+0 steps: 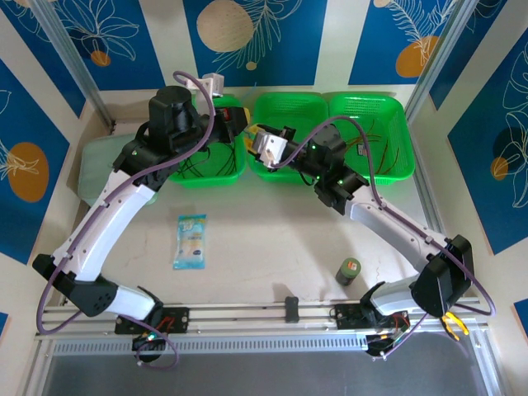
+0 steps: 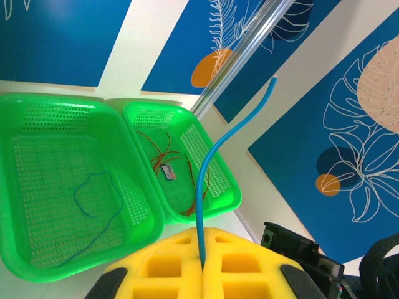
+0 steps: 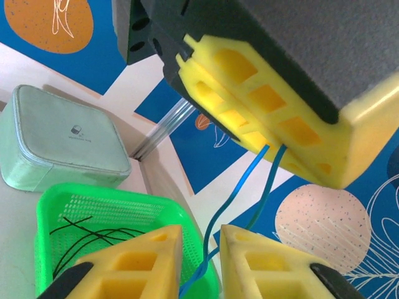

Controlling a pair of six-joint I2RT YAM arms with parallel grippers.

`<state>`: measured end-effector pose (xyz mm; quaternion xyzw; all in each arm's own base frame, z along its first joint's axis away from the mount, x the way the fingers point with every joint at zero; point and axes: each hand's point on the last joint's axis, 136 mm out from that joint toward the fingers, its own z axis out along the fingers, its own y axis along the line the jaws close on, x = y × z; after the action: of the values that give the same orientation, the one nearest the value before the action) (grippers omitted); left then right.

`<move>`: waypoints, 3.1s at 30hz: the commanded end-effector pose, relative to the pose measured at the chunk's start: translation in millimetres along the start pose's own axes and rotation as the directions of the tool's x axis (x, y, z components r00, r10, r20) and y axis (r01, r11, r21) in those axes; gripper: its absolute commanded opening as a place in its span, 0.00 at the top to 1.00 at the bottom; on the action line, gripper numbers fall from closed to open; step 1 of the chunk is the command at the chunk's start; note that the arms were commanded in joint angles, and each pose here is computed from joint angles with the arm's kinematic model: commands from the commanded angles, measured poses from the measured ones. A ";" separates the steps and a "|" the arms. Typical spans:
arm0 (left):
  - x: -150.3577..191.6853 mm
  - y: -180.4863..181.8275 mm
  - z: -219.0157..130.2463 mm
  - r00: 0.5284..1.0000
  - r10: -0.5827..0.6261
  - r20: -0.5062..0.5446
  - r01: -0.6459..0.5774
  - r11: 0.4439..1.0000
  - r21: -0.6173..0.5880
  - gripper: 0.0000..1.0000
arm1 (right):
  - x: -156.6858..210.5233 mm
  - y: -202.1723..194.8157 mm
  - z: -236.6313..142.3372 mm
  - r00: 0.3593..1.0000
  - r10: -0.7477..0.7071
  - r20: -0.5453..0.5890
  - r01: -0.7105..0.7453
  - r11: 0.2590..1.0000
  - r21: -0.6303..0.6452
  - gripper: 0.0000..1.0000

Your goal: Untangle the cables

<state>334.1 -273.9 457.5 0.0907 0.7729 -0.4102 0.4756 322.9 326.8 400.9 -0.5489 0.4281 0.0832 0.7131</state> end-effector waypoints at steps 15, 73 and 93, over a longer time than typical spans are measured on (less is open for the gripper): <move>-7.6 -7.1 -4.5 1.000 -0.022 0.013 0.022 0.999 0.030 1.00 | -0.2 -15.8 16.2 1.000 -0.013 0.001 0.013 1.000 0.024 0.79; -32.0 144.4 -58.3 0.982 -0.104 0.159 0.136 0.970 -0.203 1.00 | 91.4 -134.2 -214.7 0.822 0.570 -0.016 -0.399 0.595 0.698 1.00; 78.6 35.2 68.9 0.858 0.499 -0.122 -0.481 0.864 0.148 1.00 | 139.4 -148.2 -116.8 0.533 0.846 0.009 -0.651 0.403 0.643 1.00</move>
<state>374.9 -290.7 339.1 0.2421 0.7884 -0.3202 0.4661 434.0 107.9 387.2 -0.0656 0.7528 0.1418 0.6394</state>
